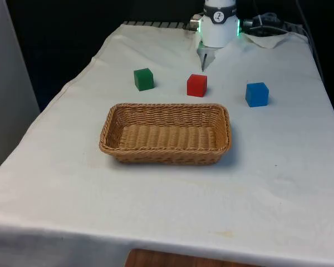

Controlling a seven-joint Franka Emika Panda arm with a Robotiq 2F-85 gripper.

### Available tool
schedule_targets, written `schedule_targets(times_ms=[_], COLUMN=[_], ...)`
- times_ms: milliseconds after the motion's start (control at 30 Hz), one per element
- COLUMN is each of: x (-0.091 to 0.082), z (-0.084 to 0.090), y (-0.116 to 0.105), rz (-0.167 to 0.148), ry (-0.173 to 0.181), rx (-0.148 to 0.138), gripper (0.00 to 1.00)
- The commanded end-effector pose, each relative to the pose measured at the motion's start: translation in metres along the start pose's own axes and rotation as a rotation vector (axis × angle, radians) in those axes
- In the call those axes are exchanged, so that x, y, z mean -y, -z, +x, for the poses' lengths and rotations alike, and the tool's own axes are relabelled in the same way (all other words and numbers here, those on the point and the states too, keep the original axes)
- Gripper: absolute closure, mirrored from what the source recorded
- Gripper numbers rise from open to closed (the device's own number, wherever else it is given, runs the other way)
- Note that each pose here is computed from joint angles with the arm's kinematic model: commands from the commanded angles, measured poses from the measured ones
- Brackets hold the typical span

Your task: Pick up the blue cube and place it into the basket.

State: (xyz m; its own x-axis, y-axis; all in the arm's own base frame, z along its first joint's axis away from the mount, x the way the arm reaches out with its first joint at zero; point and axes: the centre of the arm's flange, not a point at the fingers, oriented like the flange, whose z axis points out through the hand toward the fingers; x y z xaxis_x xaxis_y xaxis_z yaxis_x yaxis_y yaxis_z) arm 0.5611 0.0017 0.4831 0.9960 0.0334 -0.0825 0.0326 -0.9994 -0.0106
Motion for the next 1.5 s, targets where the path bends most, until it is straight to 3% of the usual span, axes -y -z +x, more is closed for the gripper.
schedule_targets(times_ms=[0,167,200,233,533,567,600,867,900,933,1167,1200,1233,1467], x=[0.003,0.009,0.008,0.009,0.019,0.018,0.020,0.030,0.028,0.030,0.030,0.029,0.030,0.030], z=[-0.006,-0.019,-0.019,-0.022,-0.044,-0.042,-0.047,-0.067,-0.066,-0.069,-0.082,-0.080,-0.083,-0.094], y=[0.001,-0.003,-0.004,-0.003,-0.014,-0.014,-0.016,-0.033,-0.033,-0.036,-0.055,-0.055,-0.057,-0.074], rz=[-0.013,-0.035,-0.026,-0.038,-0.071,-0.061,-0.073,-0.083,-0.075,-0.082,-0.070,-0.073,-0.067,-0.040], ry=[-0.001,0.000,0.003,-0.001,0.002,0.006,0.003,0.003,0.007,0.003,-0.003,0.002,-0.003,-0.005], rx=[-0.010,-0.009,0.002,-0.010,-0.016,-0.002,-0.018,-0.031,-0.018,-0.032,-0.038,-0.025,-0.039,-0.060], gripper=[0.00,0.00,0.00,0.00,0.00,0.00,0.00,0.00,0.00,0.00,0.00,0.00,0.00,0.00])
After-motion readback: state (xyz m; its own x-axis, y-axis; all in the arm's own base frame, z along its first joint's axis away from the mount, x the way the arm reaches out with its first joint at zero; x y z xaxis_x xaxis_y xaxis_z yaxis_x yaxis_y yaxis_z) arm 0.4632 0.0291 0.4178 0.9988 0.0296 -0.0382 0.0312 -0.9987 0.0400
